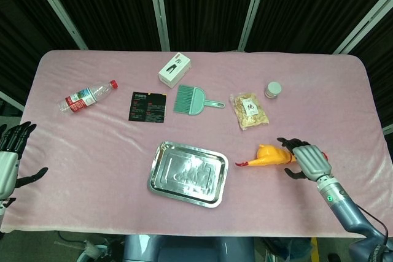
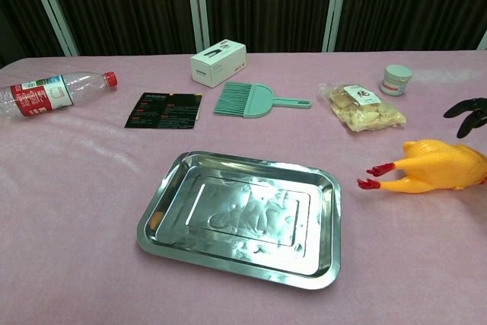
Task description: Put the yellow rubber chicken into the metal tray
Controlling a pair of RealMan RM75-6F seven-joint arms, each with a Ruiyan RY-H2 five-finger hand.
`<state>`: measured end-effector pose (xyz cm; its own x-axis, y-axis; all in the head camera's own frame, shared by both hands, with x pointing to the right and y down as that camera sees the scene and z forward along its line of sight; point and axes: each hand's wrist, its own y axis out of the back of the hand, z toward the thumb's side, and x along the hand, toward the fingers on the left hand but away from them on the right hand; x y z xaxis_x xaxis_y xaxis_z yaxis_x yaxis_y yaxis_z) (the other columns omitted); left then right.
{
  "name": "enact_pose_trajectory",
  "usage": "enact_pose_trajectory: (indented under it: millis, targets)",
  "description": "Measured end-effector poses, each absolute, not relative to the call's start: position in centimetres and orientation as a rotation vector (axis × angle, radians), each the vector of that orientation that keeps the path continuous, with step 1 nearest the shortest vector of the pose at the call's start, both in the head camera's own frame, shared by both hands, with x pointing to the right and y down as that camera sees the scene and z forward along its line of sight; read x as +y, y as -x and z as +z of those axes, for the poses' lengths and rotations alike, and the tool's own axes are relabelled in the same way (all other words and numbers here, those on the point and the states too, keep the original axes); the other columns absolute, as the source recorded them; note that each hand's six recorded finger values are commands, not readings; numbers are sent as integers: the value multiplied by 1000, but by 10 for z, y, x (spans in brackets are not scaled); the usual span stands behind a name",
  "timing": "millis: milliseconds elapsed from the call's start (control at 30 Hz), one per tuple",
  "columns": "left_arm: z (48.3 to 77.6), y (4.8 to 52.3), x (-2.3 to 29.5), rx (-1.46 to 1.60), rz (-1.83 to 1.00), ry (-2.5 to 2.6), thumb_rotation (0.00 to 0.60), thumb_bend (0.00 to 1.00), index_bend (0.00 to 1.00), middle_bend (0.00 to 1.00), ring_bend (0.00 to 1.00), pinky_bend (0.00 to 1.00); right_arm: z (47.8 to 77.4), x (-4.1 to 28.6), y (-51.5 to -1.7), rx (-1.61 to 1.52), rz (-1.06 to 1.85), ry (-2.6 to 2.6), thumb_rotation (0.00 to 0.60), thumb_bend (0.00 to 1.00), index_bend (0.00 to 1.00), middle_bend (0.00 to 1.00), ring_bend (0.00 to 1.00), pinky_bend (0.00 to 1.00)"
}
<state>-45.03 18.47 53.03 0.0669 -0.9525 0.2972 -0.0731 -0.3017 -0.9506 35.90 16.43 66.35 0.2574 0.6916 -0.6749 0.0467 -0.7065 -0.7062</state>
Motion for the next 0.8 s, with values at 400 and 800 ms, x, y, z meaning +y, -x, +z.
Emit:
enact_pose_trajectory:
  millis: [400,800]
  targets:
    - [538,450,186,1053,-1369,1540,600,0,76,71,91,42,691,155,-383,-671,1609,1948,600,329,115,247,180,265]
    - [540,449,188,1048,-1385,1544,600,0,76,68,91,42,709,157,-402,-720,1668,1926,600,328,296,295,233,265]
